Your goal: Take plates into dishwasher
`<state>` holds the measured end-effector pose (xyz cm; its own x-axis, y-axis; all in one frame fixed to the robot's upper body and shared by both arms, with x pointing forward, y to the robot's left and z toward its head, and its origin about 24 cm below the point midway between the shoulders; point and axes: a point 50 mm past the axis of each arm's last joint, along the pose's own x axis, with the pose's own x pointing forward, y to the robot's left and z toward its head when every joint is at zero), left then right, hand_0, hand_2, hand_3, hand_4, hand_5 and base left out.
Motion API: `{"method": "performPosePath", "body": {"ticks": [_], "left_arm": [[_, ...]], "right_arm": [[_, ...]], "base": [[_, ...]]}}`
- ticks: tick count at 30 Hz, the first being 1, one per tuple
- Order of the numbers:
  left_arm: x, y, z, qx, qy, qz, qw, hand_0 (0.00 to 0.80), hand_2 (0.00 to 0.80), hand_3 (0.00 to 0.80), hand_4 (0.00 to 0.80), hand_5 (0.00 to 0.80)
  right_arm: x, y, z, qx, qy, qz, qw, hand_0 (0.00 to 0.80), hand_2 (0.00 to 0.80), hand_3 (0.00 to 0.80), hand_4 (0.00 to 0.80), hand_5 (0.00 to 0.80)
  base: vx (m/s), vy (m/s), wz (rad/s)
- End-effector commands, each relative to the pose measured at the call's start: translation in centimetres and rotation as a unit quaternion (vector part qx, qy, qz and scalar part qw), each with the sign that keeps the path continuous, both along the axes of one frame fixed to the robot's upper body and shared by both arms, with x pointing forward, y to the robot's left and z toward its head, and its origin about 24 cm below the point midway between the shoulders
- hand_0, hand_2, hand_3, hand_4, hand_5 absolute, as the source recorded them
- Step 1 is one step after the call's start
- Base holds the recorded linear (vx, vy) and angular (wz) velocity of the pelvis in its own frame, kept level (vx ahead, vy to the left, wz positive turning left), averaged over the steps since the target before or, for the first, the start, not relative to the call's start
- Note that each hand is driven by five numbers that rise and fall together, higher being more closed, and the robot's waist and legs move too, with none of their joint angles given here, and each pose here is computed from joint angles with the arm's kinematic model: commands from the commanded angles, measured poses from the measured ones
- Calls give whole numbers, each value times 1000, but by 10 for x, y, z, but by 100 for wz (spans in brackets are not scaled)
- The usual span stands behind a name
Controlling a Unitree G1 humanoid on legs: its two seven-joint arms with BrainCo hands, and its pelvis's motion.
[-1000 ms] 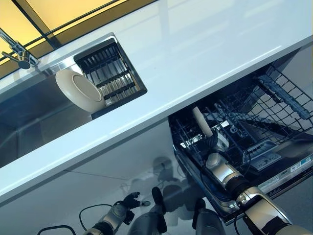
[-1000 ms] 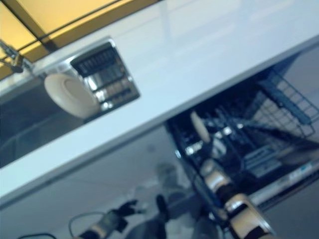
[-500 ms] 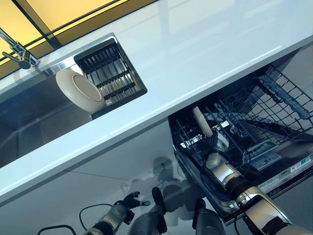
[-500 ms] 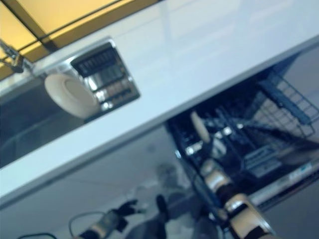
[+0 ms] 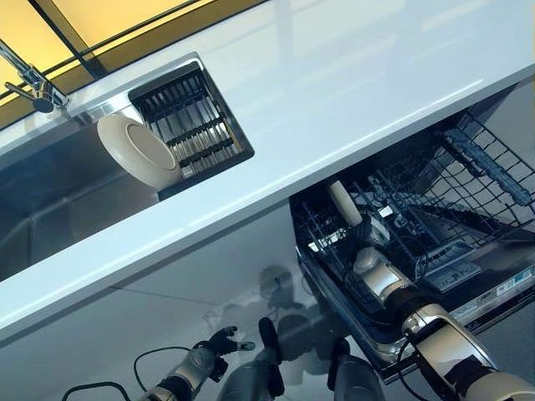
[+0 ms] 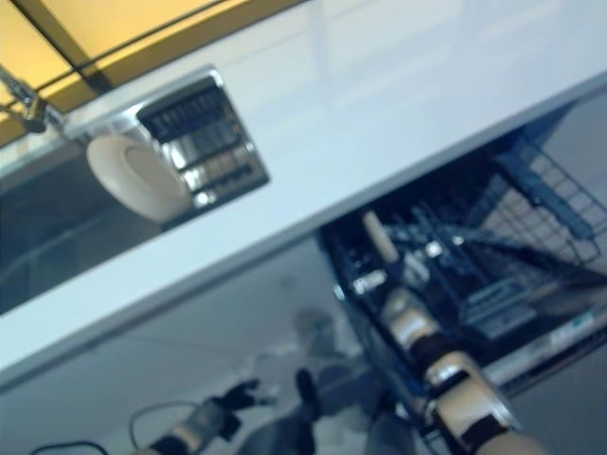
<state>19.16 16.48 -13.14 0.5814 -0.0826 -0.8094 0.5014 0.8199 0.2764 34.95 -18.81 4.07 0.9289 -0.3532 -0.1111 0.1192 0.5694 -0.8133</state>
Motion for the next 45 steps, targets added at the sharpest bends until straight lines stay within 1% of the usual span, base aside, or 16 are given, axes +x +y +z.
{"method": "performPosePath", "body": {"ticks": [1,15,26,27,28,29,31,32,33,45], "left_arm": [[31,11,16,21,-33,-10,999,0,0,0,0,0],[37,18,21,34,-39,-17,999,0,0,0,0,0],[38,20,23,33,-43,-20,998,0,0,0,0,0],[38,20,23,33,-44,-20,998,0,0,0,0,0],[39,19,23,33,-44,-20,998,0,0,0,0,0],[39,19,23,33,-44,-20,998,0,0,0,0,0],[39,18,23,32,-45,-20,998,0,0,0,0,0],[39,18,23,32,-46,-20,998,0,0,0,0,0],[39,17,23,31,-46,-20,998,0,0,0,0,0],[38,18,22,31,-44,-16,998,0,0,0,0,0]], "right_arm": [[5,6,-7,8,63,11,998,800,800,800,800,800],[17,-15,12,4,59,9,998,800,800,800,800,800],[24,-17,25,9,44,7,999,800,800,800,800,800],[23,-16,25,11,40,6,999,787,787,787,787,787],[24,-15,26,13,39,6,999,737,737,737,737,737],[23,-14,26,14,38,5,999,631,631,631,631,631],[24,-13,27,13,33,6,999,173,173,173,173,173],[24,-13,27,14,32,6,999,60,60,60,60,60],[24,-12,27,13,31,6,999,0,0,0,0,0],[25,-6,33,19,2,13,1000,0,0,0,0,0]], "base": [[0,0,0],[1,-1,1],[5,0,3],[0,0,0],[0,0,0],[0,0,0],[0,0,0],[0,0,0],[0,0,0],[0,0,0]]}}
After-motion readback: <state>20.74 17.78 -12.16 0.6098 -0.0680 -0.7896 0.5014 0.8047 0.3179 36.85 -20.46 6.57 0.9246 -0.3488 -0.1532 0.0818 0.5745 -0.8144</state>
